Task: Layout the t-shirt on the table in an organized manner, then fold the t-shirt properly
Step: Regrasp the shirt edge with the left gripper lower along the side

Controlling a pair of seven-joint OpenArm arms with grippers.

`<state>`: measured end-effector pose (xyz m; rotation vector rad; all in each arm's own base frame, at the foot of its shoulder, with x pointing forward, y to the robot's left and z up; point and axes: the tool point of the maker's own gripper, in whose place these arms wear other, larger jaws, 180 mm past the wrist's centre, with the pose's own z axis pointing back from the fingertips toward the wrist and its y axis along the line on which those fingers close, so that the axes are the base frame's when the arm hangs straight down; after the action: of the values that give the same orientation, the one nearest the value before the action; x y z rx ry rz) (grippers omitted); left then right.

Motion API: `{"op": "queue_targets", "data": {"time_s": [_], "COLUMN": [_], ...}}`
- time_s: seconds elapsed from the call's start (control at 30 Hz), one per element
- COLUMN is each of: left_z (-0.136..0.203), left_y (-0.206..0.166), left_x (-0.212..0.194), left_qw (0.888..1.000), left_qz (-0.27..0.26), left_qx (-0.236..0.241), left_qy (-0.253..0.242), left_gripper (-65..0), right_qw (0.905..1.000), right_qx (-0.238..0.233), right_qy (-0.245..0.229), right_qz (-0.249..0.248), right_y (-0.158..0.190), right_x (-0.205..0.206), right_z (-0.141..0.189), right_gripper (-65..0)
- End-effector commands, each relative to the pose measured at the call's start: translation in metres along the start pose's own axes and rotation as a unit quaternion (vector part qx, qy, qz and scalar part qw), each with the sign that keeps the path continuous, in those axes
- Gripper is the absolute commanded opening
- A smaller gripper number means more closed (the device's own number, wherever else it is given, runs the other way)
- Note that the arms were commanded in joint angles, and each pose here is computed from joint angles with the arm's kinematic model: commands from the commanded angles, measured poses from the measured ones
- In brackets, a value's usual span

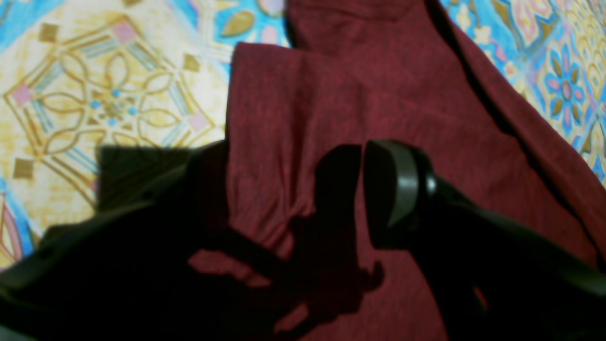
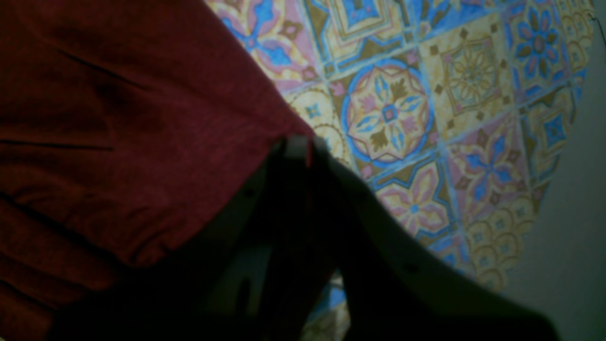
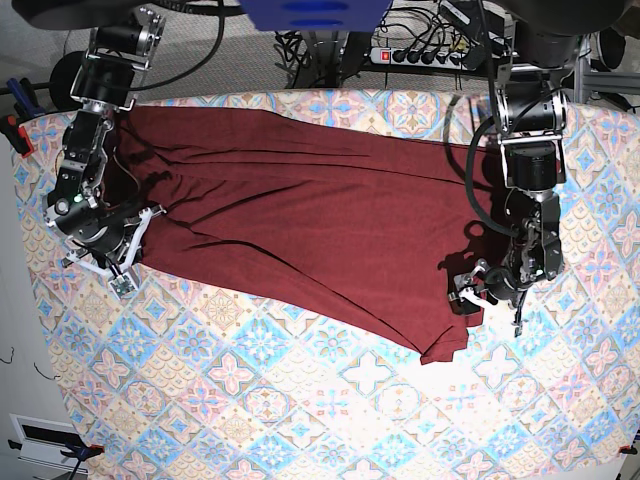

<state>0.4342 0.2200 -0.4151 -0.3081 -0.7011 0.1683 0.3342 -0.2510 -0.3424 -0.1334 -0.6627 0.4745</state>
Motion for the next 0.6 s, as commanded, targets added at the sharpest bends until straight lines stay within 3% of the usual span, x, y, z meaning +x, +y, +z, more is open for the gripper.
{"op": "queue_targets", "data": {"time_s": [0.0,0.2,0.3,0.57], "left_z": [0.003,0.009,0.018,0.075], "left_y": [-0.006,0.004,0.015,0.025], "left_x": [0.014,0.024,0.035,0.081], "left_qw": [1.000,1.000,0.999,0.988], "left_qz": [-0.007,-0.008,-0.004,-0.011], "left_qx": [-0.009,-0.002,0.007,0.016], "left_qy": [-0.011,-0.021,-0.037,-0.151], "left_gripper": [-28.6,-65.0,-65.0,-65.0], "right_qw": [0.9996,0.9996,0.9996,0.9996], "right_qx": [-0.015,-0.015,-0.015,-0.018], "right_qy": [-0.021,-0.021,-0.021,-0.022], "right_qz": [0.003,0.003,0.003,0.000], "right_y": [-0.012,-0.012,-0.012,-0.014], "right_x": [0.013,0.013,0.013,0.013], "right_z": [0.007,0.007,0.007,0.008], "right_gripper": [-64.3,-64.3,-64.3,-64.3]}}
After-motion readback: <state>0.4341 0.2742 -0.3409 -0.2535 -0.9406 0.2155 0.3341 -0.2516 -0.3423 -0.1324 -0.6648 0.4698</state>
